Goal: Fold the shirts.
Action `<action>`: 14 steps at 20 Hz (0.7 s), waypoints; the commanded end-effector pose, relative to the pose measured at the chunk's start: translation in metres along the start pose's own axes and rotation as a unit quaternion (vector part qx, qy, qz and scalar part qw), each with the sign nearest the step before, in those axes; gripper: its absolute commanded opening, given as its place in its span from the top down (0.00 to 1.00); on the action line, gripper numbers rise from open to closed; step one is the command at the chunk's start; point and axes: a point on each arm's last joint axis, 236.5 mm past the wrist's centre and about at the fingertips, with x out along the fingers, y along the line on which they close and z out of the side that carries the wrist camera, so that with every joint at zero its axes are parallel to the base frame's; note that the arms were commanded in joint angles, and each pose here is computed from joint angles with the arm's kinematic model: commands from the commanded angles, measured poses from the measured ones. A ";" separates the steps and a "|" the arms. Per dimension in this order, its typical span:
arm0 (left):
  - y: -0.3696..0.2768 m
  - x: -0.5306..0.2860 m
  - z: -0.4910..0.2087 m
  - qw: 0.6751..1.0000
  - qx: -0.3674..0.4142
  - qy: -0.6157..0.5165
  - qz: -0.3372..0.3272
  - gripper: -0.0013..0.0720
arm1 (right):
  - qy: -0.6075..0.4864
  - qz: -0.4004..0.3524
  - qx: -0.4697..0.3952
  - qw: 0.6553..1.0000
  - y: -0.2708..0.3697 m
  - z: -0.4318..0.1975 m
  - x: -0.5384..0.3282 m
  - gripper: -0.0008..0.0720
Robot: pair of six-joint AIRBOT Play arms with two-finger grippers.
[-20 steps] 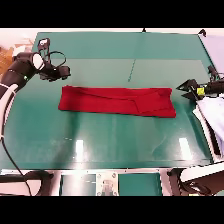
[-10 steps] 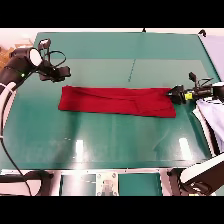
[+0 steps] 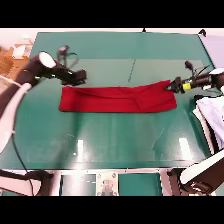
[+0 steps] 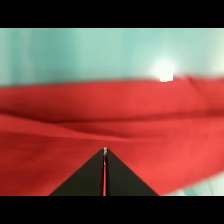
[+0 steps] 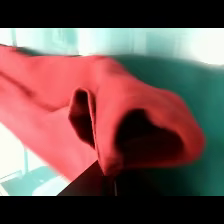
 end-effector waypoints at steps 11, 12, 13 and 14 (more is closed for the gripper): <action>-0.197 0.176 -0.063 0.985 0.040 0.003 -0.171 0.94 | -0.012 -0.020 -0.122 0.992 0.190 -0.017 -0.079 0.97; -0.201 0.180 -0.065 0.983 0.034 0.008 -0.178 0.94 | -0.013 -0.020 -0.130 0.991 0.197 -0.020 -0.079 0.97; -0.202 0.184 -0.067 0.983 0.032 0.013 -0.180 0.94 | -0.014 -0.020 -0.136 0.990 0.202 -0.022 -0.079 0.97; -0.204 0.186 -0.070 0.982 0.026 0.021 -0.186 0.94 | -0.013 -0.020 -0.138 0.990 0.204 -0.023 -0.079 0.97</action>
